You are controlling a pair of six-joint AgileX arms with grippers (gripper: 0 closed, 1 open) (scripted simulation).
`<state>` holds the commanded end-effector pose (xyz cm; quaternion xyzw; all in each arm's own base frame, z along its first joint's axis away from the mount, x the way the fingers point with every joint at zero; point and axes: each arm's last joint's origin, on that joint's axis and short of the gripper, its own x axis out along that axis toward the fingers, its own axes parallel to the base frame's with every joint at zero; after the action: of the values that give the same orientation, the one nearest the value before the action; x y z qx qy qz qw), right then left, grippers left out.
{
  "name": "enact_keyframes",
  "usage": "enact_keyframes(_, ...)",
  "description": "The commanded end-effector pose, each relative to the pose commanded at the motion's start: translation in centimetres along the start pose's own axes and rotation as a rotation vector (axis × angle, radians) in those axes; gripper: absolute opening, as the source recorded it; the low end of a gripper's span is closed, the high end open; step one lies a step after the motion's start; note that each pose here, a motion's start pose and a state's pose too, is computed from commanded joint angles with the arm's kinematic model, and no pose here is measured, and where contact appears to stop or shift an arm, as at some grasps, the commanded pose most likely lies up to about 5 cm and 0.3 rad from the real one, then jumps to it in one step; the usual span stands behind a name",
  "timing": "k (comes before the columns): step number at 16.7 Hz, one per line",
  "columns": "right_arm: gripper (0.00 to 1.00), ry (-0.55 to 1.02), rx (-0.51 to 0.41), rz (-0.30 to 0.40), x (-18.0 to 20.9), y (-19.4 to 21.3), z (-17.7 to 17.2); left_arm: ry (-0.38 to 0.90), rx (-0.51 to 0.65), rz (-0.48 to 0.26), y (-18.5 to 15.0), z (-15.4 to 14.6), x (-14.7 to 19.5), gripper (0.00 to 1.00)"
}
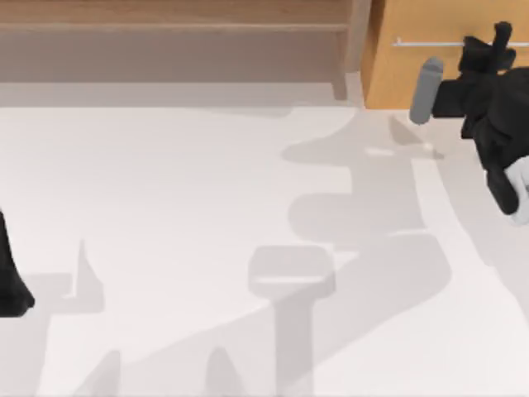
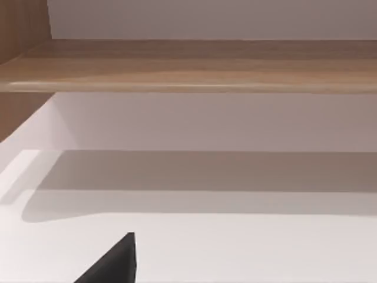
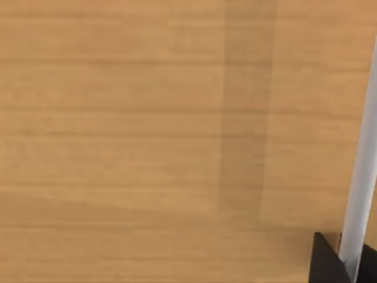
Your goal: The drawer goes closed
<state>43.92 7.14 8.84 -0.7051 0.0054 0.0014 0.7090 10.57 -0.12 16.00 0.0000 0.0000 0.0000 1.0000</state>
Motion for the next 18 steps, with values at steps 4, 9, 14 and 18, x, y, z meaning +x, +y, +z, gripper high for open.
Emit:
enact_keyframes(4,0.08,0.0,0.0,0.0,0.01,0.0,0.0,0.0,0.0,0.0,0.0,0.0,0.0,1.0)
enact_keyframes(9,0.45,0.0,0.0,0.0,0.01,0.0,0.0,0.0,0.0,0.0,0.0,0.0,0.0,1.0)
enact_keyframes(14,0.83,0.0,0.0,0.0,0.01,0.0,0.0,0.0,0.0,0.0,0.0,0.0,0.0,1.0)
enact_keyframes(18,1.0,0.0,0.0,0.0,0.01,0.0,0.0,0.0,0.0,0.0,0.0,0.0,0.0,1.0)
